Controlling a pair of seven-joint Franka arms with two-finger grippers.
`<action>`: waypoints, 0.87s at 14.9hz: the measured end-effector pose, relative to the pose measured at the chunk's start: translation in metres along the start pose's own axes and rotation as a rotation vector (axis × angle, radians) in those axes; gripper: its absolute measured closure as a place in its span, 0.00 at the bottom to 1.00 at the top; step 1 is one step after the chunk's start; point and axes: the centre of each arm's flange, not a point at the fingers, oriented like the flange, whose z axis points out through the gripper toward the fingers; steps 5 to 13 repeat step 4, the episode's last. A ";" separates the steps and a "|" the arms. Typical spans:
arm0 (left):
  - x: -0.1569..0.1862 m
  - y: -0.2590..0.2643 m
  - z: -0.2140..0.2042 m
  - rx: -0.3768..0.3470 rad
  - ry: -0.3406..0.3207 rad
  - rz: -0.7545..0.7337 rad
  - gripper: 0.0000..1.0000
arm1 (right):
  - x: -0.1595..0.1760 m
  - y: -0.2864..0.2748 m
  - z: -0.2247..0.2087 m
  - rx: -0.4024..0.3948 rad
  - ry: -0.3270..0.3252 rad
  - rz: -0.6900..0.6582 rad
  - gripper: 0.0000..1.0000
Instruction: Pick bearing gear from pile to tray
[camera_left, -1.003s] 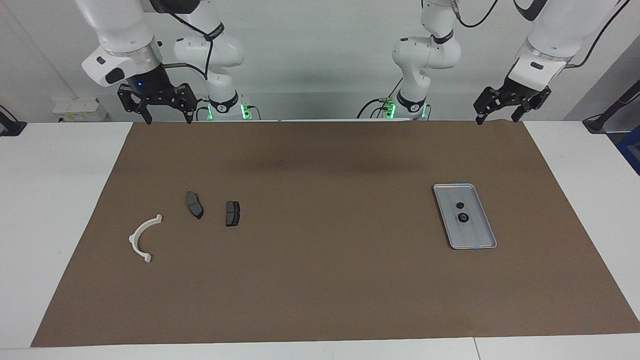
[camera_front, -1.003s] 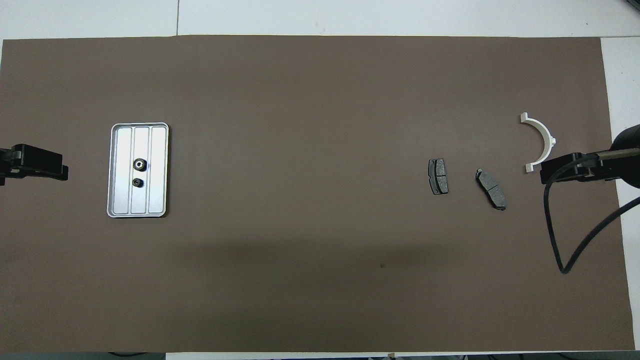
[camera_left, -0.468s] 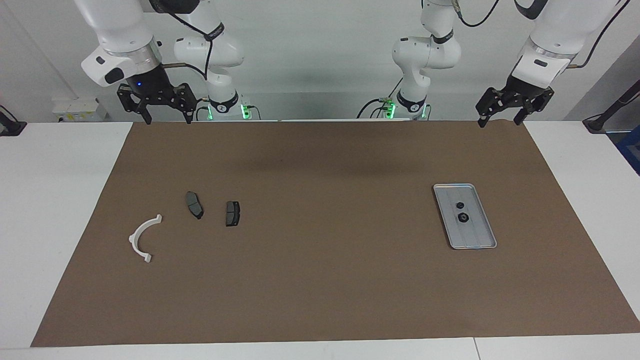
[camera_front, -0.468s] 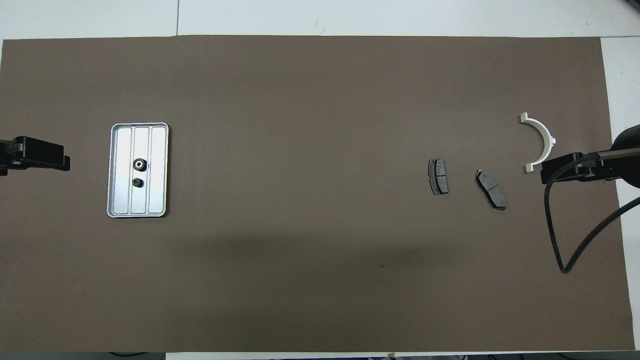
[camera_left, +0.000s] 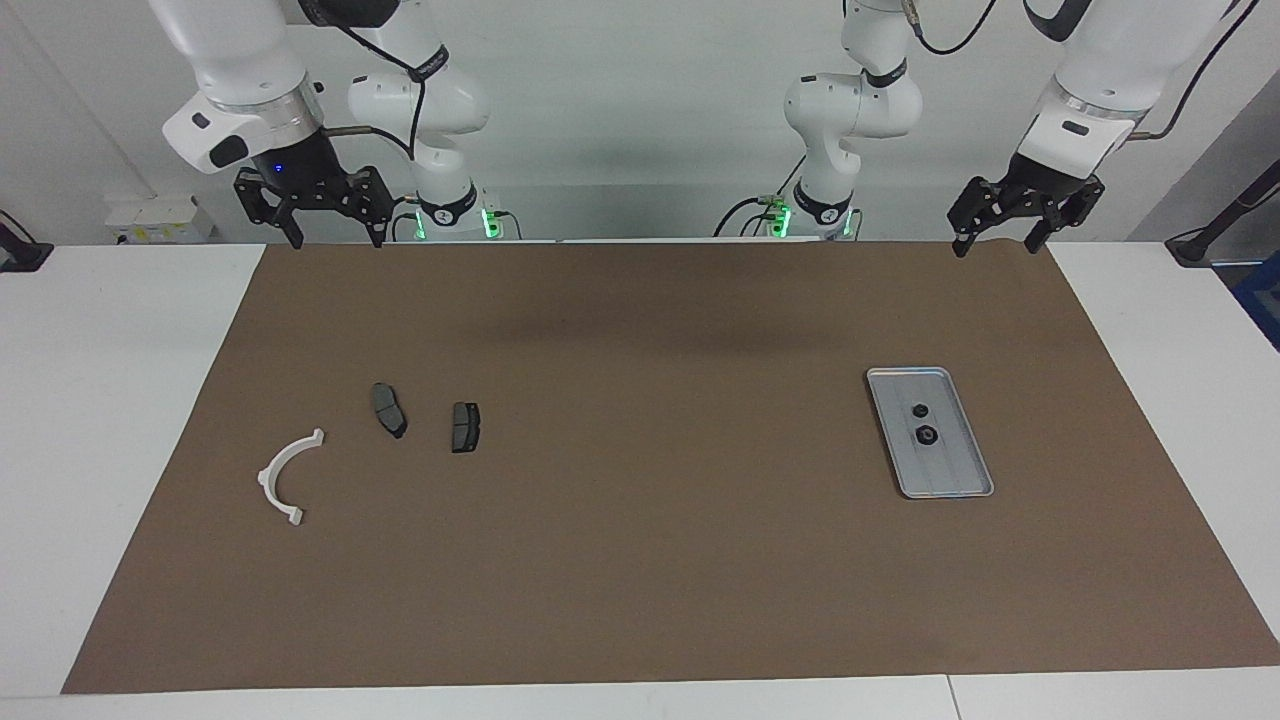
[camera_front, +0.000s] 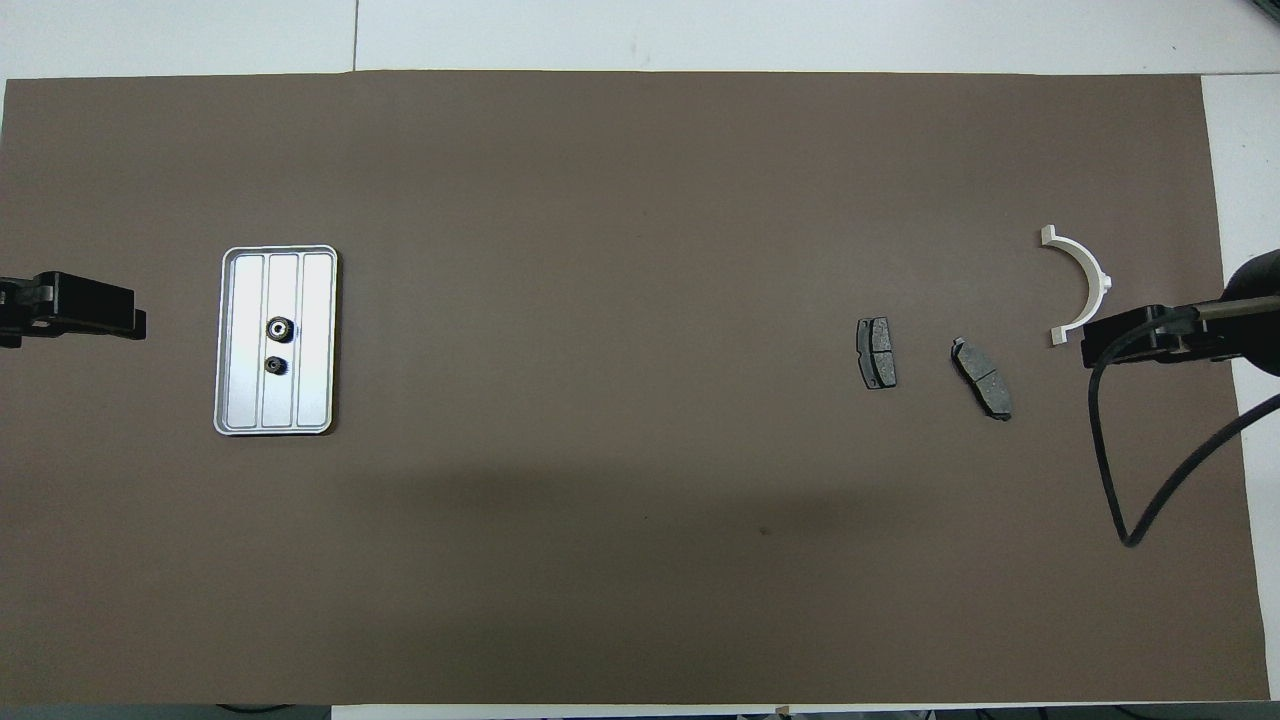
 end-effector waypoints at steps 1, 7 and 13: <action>0.000 0.000 0.000 0.000 0.000 0.005 0.00 | 0.000 0.000 0.000 0.000 0.000 0.000 0.00; 0.000 0.000 0.001 0.000 -0.002 0.011 0.00 | 0.000 0.000 0.000 0.000 0.000 0.000 0.00; 0.000 0.000 0.001 0.000 -0.002 0.011 0.00 | 0.000 0.000 0.000 0.000 0.000 0.000 0.00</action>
